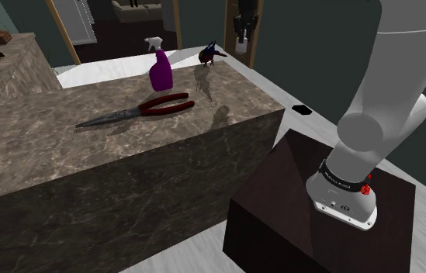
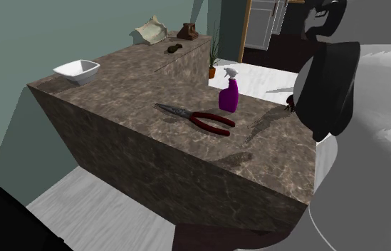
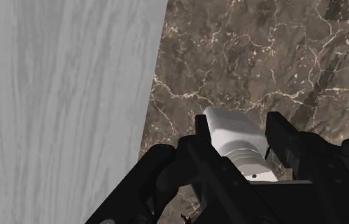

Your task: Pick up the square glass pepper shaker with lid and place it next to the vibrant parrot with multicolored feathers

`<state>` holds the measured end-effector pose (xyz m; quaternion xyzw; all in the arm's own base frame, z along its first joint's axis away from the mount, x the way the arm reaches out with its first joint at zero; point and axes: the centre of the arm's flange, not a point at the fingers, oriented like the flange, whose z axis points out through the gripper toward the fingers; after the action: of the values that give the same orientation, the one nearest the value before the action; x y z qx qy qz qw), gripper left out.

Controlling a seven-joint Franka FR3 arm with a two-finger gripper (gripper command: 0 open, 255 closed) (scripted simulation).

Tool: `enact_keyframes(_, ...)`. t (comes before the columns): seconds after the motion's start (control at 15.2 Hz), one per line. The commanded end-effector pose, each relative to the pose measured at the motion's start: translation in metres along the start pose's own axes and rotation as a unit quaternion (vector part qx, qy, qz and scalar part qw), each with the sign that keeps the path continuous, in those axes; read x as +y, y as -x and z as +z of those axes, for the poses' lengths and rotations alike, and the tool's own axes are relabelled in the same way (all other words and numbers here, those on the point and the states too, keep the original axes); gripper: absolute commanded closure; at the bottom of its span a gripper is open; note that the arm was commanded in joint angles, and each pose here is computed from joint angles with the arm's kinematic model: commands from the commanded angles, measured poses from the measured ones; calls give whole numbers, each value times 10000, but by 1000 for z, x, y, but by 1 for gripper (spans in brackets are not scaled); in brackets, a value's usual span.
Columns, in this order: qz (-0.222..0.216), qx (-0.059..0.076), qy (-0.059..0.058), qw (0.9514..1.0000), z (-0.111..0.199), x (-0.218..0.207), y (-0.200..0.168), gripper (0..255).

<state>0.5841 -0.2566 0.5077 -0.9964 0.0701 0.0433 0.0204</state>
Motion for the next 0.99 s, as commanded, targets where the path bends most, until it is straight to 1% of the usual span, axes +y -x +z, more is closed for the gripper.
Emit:
enact_keyframes(0.0,0,2,1,10000,12,0,-1,255)
enact_keyframes(0.92,0,2,1,10000,85,2,-7,255)
